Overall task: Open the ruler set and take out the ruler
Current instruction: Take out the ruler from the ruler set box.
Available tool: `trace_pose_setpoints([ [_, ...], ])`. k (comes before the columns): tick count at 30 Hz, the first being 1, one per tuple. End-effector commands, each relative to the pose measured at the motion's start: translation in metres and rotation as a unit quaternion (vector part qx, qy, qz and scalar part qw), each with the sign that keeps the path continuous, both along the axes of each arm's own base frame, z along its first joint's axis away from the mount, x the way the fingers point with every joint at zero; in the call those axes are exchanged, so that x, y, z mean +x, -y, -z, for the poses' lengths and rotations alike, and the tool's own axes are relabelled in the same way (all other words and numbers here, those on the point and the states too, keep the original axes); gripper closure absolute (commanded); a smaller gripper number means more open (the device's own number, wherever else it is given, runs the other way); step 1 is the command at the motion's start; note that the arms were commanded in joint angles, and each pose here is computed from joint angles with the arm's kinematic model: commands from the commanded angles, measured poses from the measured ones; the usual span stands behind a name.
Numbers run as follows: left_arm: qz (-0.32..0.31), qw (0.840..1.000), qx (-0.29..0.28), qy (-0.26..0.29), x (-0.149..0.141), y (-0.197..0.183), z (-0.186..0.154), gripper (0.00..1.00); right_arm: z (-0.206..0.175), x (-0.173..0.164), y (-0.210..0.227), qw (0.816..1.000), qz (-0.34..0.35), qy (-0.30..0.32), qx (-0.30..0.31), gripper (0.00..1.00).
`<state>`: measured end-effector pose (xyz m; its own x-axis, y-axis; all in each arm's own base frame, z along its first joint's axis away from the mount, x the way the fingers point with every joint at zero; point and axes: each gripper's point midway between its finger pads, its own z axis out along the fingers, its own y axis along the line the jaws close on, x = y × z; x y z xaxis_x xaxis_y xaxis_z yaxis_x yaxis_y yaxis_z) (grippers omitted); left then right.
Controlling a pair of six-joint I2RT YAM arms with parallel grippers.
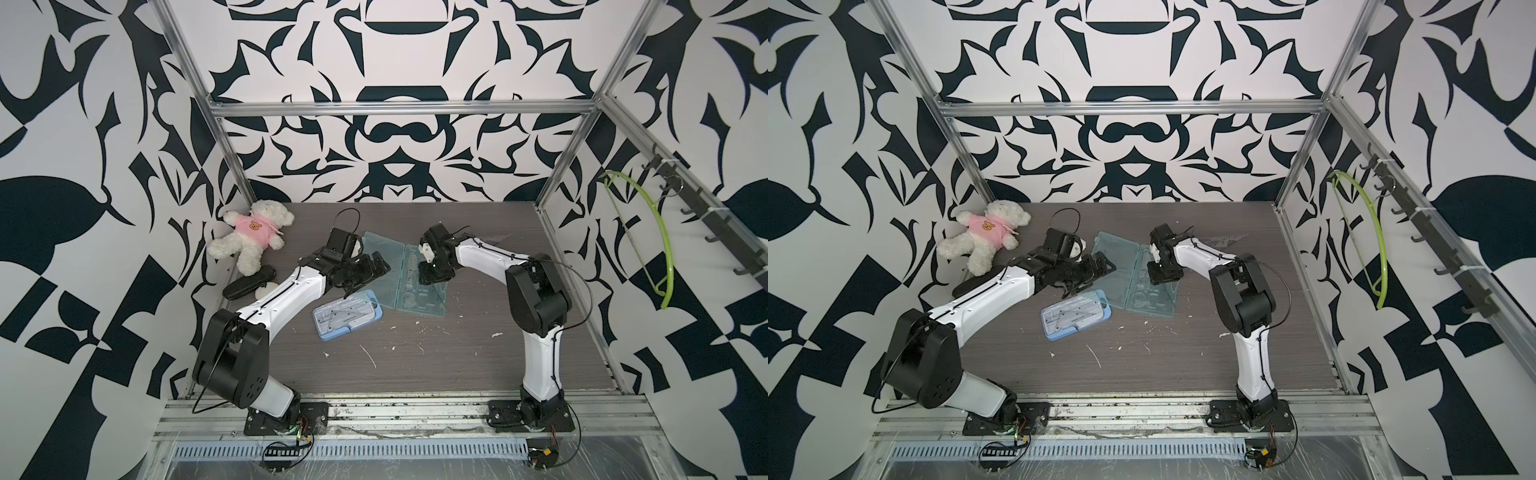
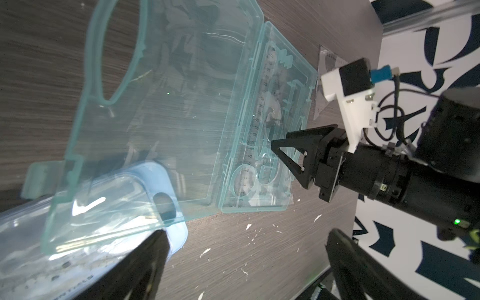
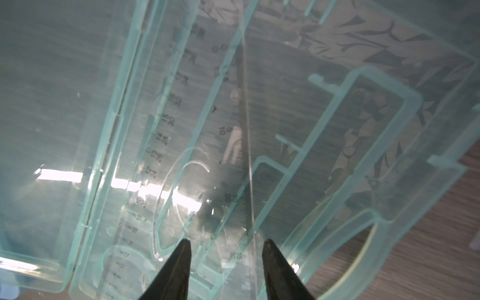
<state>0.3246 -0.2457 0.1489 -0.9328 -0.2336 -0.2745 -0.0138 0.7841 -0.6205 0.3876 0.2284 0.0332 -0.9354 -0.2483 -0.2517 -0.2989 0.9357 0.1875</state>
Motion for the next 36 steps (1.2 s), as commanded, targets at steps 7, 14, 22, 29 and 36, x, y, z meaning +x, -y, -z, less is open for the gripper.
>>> trace_pose_setpoints([
  [7, 0.038, 0.998, 0.048, 0.021, -0.005, 0.005, 0.0, 0.01, 0.004, -0.003, 0.001, 1.0, -0.014, 0.002, -0.022, 0.59],
  [14, 0.04, 0.998, 0.049, 0.02, -0.005, 0.006, 0.001, 0.01, -0.003, -0.005, 0.009, 0.999, -0.018, 0.015, -0.044, 0.63],
  [22, 0.041, 0.998, 0.049, 0.021, -0.005, 0.006, 0.001, 0.01, -0.01, -0.01, 0.013, 0.997, -0.031, 0.02, -0.061, 0.66],
  [29, 0.041, 0.998, 0.051, 0.022, -0.005, 0.005, 0.001, 0.01, -0.016, -0.017, 0.006, 0.996, -0.052, 0.025, -0.068, 0.61],
  [36, 0.041, 0.998, 0.051, 0.022, -0.004, 0.006, 0.002, 0.01, -0.027, -0.019, 0.008, 0.995, -0.049, 0.042, -0.076, 0.54],
])
